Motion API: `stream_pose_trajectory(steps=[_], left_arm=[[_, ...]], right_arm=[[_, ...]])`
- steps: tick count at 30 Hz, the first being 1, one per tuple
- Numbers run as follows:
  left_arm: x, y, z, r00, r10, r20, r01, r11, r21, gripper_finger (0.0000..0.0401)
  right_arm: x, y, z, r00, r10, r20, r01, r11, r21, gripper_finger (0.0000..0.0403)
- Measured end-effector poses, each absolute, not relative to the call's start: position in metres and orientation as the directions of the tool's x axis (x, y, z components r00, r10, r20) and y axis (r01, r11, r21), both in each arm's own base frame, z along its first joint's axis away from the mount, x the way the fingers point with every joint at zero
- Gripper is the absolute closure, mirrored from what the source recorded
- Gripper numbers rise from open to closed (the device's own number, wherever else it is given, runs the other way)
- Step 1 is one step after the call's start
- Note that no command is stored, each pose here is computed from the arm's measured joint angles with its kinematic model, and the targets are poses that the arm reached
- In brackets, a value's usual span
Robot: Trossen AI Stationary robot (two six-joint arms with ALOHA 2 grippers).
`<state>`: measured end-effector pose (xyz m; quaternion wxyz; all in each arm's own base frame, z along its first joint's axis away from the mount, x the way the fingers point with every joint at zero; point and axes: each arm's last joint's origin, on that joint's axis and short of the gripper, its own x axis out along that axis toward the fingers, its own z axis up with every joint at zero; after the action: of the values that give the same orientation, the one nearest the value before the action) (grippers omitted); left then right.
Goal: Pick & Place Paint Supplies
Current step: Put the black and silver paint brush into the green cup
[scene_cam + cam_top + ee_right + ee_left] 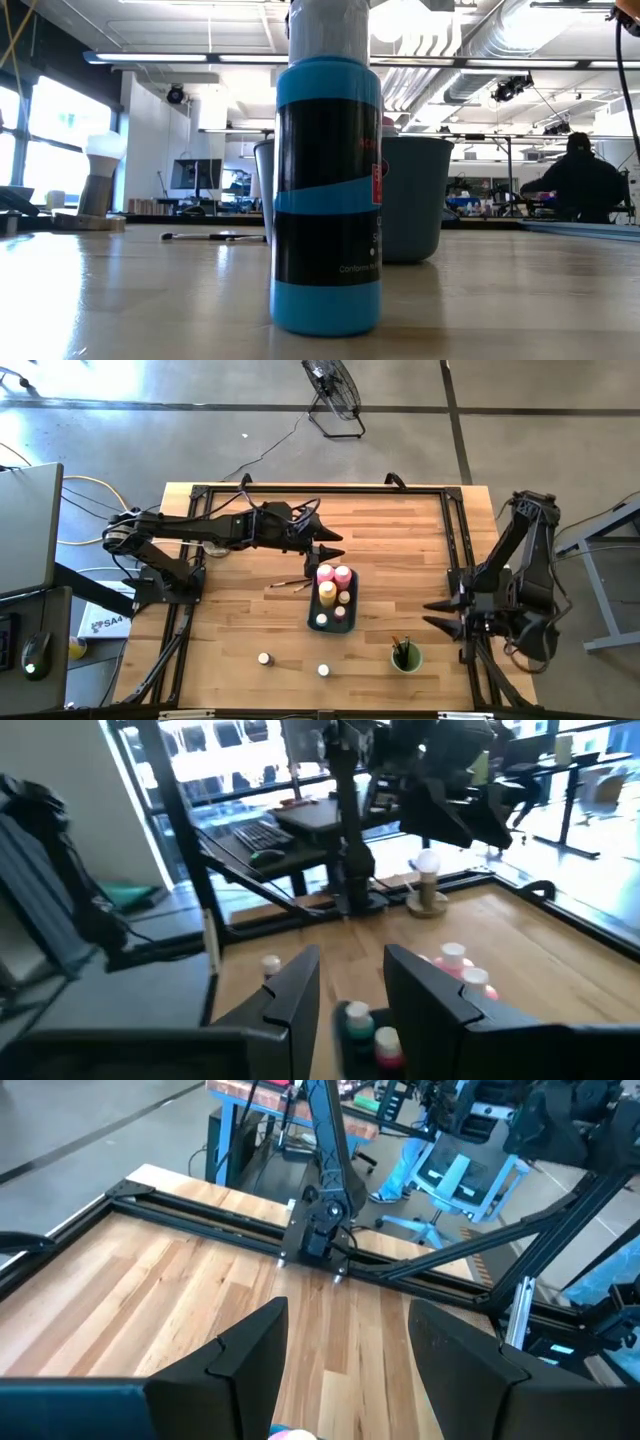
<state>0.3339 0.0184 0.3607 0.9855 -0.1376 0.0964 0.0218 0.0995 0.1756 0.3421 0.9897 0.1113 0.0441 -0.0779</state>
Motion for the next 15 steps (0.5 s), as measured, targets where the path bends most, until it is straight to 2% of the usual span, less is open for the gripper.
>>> stream_pose_trajectory(steps=[4,9,15], left_arm=[[0.334,0.019,0.362,0.981,0.041,-0.188,-0.090,0.961,-0.263,0.0196],[0.334,0.020,0.362,0.978,0.086,-0.190,-0.134,0.958,-0.254,0.0196],[0.333,0.019,0.360,0.978,0.040,-0.204,-0.074,0.984,-0.162,0.0196]], right_arm=[[0.099,0.175,0.352,0.986,-0.150,-0.071,0.164,0.954,0.252,0.0295],[0.099,0.172,0.363,0.952,-0.305,-0.011,0.292,0.902,0.316,0.0295],[0.109,0.162,0.373,0.904,-0.427,0.000,0.385,0.816,0.430,0.0295]])
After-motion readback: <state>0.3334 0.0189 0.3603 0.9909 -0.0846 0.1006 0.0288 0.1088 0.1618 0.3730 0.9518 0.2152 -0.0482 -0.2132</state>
